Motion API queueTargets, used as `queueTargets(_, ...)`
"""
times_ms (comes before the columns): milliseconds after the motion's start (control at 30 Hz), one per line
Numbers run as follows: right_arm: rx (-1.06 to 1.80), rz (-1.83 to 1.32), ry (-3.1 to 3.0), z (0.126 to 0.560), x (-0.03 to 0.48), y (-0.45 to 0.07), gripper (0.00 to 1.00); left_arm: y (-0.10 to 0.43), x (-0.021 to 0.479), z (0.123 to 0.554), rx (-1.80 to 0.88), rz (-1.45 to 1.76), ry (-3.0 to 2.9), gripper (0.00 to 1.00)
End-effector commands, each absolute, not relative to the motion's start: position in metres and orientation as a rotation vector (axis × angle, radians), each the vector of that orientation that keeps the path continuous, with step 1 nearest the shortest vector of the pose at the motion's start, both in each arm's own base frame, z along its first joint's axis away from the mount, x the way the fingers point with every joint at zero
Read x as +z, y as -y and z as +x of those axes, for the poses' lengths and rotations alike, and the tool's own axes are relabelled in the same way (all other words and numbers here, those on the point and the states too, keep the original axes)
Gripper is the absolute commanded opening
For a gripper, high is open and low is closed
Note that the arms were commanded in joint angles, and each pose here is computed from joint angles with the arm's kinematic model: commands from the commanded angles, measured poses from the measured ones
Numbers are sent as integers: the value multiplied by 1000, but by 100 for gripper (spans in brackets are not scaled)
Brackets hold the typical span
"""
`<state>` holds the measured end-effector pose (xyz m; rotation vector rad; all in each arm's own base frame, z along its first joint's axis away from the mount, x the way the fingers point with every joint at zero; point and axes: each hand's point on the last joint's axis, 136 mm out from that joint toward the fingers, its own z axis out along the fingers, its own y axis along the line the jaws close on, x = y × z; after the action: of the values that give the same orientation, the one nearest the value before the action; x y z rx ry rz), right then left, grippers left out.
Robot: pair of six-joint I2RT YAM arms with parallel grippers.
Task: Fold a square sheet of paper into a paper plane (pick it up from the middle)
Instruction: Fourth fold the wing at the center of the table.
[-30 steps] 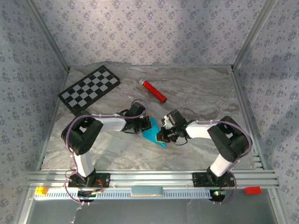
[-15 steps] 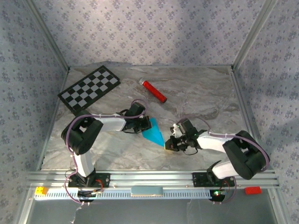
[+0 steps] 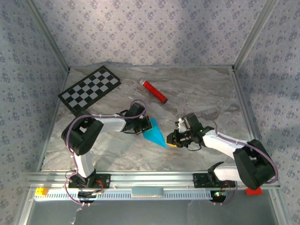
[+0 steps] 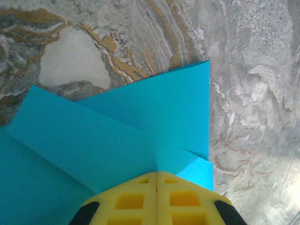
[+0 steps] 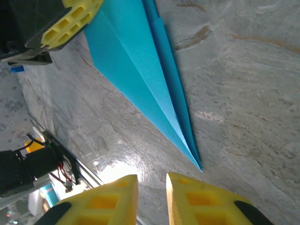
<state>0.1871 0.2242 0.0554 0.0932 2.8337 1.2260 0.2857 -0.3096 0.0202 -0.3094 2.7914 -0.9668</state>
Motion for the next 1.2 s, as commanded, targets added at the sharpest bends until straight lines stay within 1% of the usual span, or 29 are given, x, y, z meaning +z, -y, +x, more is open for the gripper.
queueTargets(0,1233,178,-2913,181,48,-225,27,290,0,273,-863,-400,-2868,1)
queueTargets(233,1178,210,-2964,179,34,-224,29,292,-1,273,-876,-413,-2877,1)
queueTargets(433,1115,205,-2983,179,27,-220,28,291,2,274,-883,-416,-2865,1)
queueTargets(567,1106,202,-2992,179,28,-221,28,285,8,275,-865,-403,-2833,2)
queueTargets(933,1073,197,-2996,180,26,-220,28,286,4,274,-880,-413,-2845,1)
queueTargets(1033,1000,269,-3007,181,23,-212,27,289,7,277,-908,-424,-2830,1)
queueTargets(1167,900,523,-3016,180,19,-200,27,297,12,280,-970,-435,-2805,2)
